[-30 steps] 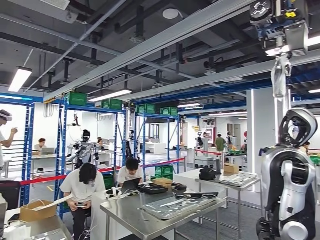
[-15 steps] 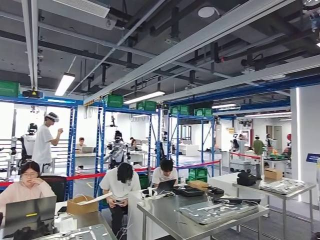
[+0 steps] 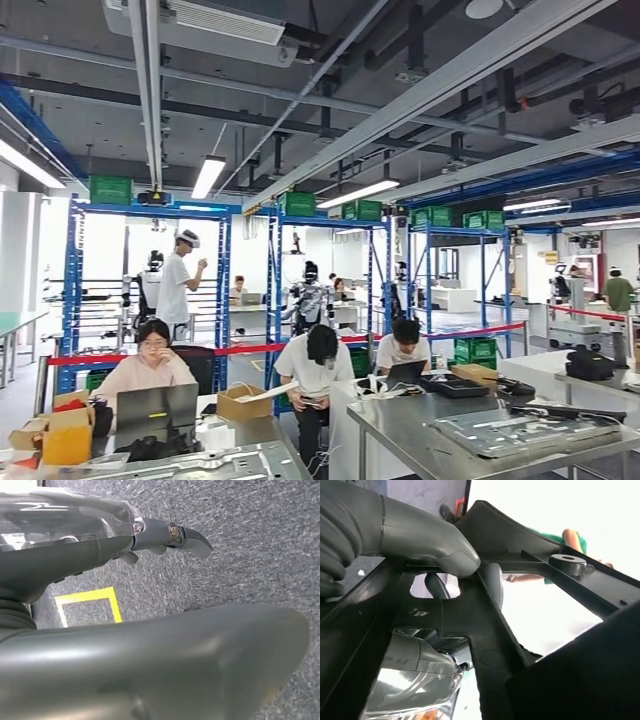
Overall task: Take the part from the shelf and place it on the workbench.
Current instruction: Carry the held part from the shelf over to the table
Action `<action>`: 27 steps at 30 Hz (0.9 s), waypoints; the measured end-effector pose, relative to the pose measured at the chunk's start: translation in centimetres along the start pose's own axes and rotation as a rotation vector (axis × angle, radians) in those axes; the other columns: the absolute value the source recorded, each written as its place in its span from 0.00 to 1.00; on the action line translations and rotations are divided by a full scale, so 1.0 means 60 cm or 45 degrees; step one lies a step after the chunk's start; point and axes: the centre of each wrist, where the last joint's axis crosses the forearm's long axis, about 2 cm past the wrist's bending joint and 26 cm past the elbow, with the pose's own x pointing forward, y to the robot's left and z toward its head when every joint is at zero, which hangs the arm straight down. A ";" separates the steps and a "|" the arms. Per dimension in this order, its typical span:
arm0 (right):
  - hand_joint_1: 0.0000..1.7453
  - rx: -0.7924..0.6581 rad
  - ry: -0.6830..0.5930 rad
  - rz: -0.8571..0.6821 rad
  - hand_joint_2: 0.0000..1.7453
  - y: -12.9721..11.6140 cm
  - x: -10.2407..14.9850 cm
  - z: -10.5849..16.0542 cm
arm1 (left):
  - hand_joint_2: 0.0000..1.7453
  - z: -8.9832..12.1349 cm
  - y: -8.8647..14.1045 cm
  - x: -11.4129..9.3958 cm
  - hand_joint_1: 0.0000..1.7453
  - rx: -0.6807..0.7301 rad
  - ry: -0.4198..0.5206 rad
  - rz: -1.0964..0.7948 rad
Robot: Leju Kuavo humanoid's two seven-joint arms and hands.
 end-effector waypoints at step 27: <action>1.00 -0.020 0.037 -0.021 1.00 0.003 -0.009 -0.007 | 1.00 0.002 -0.009 -0.003 0.00 -0.038 -0.033 0.015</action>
